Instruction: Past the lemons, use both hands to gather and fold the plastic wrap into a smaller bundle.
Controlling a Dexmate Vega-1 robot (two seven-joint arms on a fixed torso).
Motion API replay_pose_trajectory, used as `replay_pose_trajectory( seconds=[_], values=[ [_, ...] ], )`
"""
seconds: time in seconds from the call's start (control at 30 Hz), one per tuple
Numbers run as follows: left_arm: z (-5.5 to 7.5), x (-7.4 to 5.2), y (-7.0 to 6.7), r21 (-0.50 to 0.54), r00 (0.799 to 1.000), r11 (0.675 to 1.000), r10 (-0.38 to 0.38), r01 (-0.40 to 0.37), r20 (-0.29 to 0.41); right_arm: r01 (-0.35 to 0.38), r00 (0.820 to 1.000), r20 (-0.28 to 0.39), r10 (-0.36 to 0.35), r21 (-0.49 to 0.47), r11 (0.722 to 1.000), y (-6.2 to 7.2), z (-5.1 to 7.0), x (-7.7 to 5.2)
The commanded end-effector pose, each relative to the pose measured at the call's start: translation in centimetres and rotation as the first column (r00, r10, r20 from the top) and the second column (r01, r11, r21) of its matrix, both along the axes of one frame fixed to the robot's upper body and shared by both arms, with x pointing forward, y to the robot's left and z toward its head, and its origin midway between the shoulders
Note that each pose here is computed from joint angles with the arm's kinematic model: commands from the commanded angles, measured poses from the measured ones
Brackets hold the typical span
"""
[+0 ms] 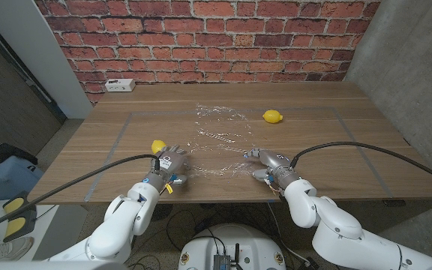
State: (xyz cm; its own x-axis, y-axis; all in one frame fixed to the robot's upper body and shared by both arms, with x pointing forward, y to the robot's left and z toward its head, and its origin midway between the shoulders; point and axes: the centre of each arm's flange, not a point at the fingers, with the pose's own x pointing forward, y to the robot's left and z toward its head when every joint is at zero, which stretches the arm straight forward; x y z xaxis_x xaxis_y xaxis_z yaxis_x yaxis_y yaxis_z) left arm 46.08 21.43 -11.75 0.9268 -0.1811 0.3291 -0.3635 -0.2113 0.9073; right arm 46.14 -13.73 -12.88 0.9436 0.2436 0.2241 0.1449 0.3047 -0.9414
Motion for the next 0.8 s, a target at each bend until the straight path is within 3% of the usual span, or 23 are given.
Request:
replay_pose_trajectory(
  seconds=[0.03, 0.57, 0.8],
  values=[
    [-0.2, 0.5, -0.2, -0.018, 1.000, 1.000, -0.022, 0.022, 0.022, -0.007, 1.000, 0.007, 0.007, 0.009, 1.000, 0.2, 0.0, 0.2],
    [0.0, 0.2, -0.1, -0.088, 0.985, 0.995, -0.024, 0.040, 0.172, -0.035, 0.999, -0.021, 0.035, 0.007, 0.999, 0.6, -0.2, 0.8],
    [0.2, 0.0, 0.0, -0.106, 0.979, 0.993, -0.020, 0.043, 0.202, -0.040, 0.998, -0.041, 0.040, 0.000, 0.999, 0.5, -0.3, 1.5]
  ],
)
